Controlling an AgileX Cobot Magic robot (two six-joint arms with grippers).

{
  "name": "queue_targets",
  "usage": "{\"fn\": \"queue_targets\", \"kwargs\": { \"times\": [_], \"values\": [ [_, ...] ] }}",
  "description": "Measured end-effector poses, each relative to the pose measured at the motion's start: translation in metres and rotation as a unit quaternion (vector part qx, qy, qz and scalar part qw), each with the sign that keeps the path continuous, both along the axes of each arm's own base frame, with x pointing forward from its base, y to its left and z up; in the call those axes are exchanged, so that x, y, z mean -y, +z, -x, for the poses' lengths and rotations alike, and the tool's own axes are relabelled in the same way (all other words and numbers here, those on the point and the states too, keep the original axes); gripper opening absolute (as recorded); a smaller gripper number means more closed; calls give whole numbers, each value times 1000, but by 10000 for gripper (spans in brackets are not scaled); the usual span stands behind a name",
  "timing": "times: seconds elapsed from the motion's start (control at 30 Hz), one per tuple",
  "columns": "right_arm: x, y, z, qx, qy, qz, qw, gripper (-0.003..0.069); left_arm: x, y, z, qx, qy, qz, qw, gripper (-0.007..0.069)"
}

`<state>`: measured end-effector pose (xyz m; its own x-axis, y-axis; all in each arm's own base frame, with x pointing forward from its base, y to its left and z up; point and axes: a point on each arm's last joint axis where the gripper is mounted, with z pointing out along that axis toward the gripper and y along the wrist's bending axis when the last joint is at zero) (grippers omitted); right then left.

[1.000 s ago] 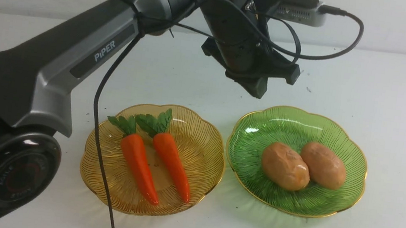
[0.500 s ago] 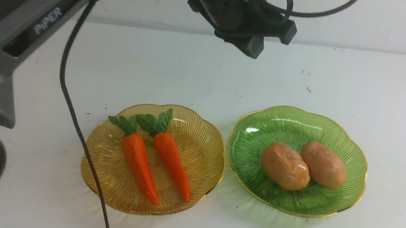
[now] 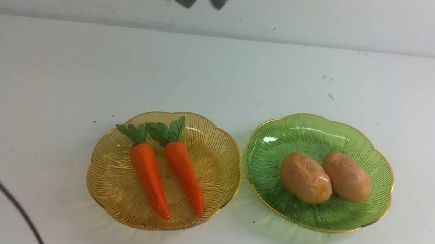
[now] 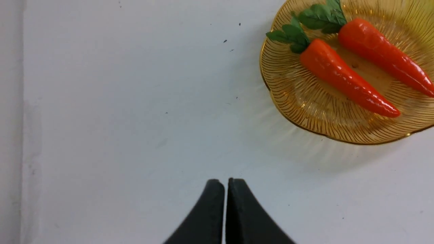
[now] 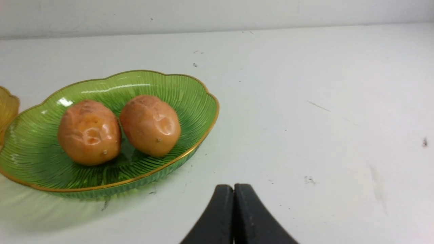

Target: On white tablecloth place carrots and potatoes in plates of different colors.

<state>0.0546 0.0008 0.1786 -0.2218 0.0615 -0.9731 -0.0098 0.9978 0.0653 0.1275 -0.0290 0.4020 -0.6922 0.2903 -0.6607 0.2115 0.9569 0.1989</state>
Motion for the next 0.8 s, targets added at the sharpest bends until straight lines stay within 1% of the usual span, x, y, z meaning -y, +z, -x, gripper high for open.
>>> {"fn": "queue_targets", "kwargs": {
  "times": [0.13,0.27,0.33,0.37,0.43,0.47,0.57,0.63,0.7,0.8],
  "values": [
    [1,0,0,0,-9,0,1000,-15,-14,-11,33,23,10,28,999,-3],
    [1,0,0,0,-10,0,1000,-15,-22,-38,61,39,12,70,997,-3],
    [1,0,0,0,-10,0,1000,-15,-25,-53,69,69,6,86,994,-3],
    [1,0,0,0,-10,0,1000,-15,-26,-58,73,98,1,102,990,-3],
    [1,0,0,0,-10,0,1000,-15,-26,-76,78,164,-4,152,975,-3],
    [1,0,0,0,-10,0,1000,-15,-25,-79,80,197,-5,183,963,-3],
    [1,0,0,0,-10,0,1000,-15,-21,-89,79,265,-13,262,928,-3],
    [1,0,0,0,-10,0,1000,-15,-18,-93,78,294,-23,292,910,-3],
    [1,0,0,0,-10,0,1000,-15,-16,-96,76,306,-30,302,902,-3],
    [1,0,0,0,-10,0,1000,-15,-15,-101,75,300,-28,302,904,-3]
  ]
}}
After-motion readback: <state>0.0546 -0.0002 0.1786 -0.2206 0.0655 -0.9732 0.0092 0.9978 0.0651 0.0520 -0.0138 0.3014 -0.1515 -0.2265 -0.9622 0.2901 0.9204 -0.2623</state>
